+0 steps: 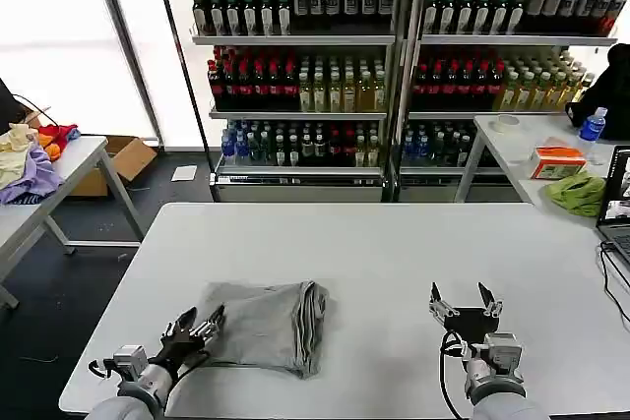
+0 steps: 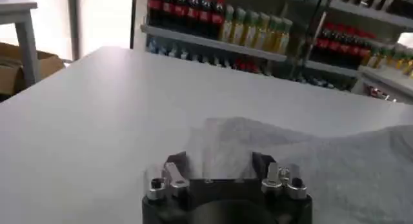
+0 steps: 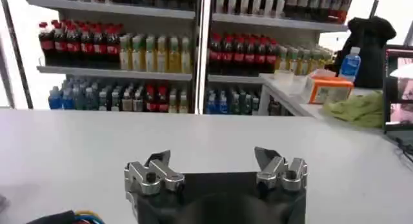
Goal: Fold and organize the clothes.
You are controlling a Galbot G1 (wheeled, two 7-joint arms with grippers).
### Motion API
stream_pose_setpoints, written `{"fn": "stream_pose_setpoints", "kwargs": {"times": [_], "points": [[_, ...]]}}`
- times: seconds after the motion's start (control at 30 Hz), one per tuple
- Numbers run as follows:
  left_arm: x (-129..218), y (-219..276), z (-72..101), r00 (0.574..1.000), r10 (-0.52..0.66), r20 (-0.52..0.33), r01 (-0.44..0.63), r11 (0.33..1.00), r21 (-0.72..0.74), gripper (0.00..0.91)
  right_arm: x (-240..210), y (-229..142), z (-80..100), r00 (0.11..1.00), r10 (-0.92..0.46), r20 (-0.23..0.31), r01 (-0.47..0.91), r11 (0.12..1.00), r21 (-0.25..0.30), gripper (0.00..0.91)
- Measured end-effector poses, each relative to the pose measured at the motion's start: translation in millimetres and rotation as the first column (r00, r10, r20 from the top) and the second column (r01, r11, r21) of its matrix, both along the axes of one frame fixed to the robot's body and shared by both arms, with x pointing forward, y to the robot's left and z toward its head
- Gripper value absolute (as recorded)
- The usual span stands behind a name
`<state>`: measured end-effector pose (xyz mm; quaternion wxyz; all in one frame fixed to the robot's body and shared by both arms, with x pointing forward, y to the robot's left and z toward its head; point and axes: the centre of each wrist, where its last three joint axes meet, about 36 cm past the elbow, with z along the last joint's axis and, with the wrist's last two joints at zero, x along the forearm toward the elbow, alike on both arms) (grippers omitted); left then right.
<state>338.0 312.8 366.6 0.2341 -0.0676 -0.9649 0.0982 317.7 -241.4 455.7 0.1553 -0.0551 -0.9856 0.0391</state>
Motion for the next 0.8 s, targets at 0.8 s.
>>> {"fn": "stream_pose_setpoints", "kwargs": {"times": [0.8], "points": [[-1, 8, 13.2, 0.999, -0.009, 0.034, 0.009, 1.000, 0.003, 0.000, 6, 2, -1.9, 1.000, 0.002, 0.010, -0.002, 1.000, 0.000, 0.907]]}}
